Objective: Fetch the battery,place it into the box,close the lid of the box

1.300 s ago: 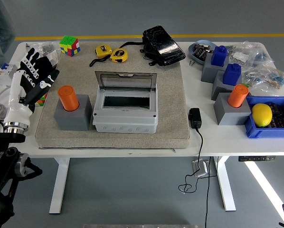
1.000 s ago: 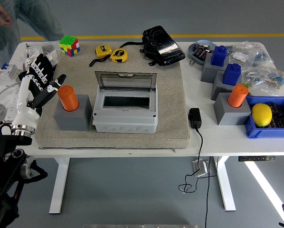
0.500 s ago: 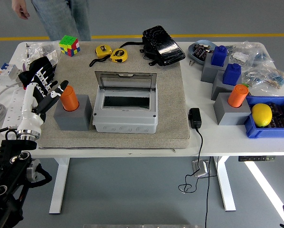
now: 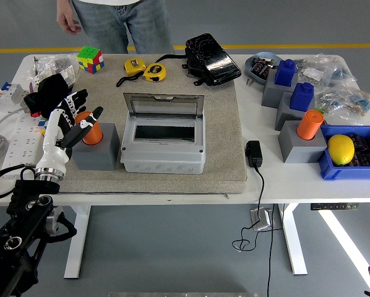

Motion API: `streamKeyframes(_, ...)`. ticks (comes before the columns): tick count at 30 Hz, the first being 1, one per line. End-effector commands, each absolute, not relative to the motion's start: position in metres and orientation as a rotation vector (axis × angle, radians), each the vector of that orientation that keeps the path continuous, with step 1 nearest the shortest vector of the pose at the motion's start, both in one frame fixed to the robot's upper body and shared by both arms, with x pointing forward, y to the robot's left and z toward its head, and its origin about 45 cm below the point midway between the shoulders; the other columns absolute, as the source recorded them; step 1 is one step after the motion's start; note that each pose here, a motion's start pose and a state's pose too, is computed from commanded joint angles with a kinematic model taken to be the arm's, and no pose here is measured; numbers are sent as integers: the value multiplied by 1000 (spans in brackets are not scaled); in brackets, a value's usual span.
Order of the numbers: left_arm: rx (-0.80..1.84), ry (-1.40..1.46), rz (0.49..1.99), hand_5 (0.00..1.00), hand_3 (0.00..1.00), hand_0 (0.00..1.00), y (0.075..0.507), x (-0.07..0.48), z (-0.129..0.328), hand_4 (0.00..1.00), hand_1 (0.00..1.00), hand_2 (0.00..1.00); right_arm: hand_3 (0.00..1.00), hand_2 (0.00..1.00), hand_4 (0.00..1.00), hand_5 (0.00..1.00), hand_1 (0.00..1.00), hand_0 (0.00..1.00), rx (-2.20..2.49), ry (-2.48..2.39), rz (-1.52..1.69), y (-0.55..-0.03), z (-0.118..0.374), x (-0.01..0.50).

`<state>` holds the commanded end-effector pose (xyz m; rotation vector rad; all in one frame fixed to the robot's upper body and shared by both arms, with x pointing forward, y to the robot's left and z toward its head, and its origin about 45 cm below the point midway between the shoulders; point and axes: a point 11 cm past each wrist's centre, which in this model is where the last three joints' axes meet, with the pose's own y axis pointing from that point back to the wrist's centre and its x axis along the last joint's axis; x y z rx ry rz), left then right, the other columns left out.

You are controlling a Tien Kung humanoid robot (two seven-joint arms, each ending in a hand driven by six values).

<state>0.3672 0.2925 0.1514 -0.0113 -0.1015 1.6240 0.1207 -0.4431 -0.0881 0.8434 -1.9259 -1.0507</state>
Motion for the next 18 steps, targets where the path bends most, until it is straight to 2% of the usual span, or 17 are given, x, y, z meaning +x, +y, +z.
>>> streamKeyframes(1,-11,-101,1623,432,823,891,292,368,151,998,897,852,798,764,998,998,783,841,843,-1925,-1051,-443,-88,121)
streamKeyframes(2,-11,-102,1623,432,918,852,292,368,152,998,900,895,798,764,998,998,783,841,843,-1924,-1051,-443,-88,120)
streamKeyframes(13,-3,-114,1604,424,946,826,282,371,154,998,902,904,798,764,998,998,783,840,844,-1931,-1050,-443,-88,123)
streamKeyframes(14,0,-119,1605,219,946,773,282,371,154,998,881,886,798,764,998,998,783,841,844,-1931,-1051,-443,-88,123)
streamKeyframes(18,9,-136,1613,219,946,773,283,372,157,998,881,886,798,764,998,998,783,841,843,-1930,-1052,-443,-88,122)
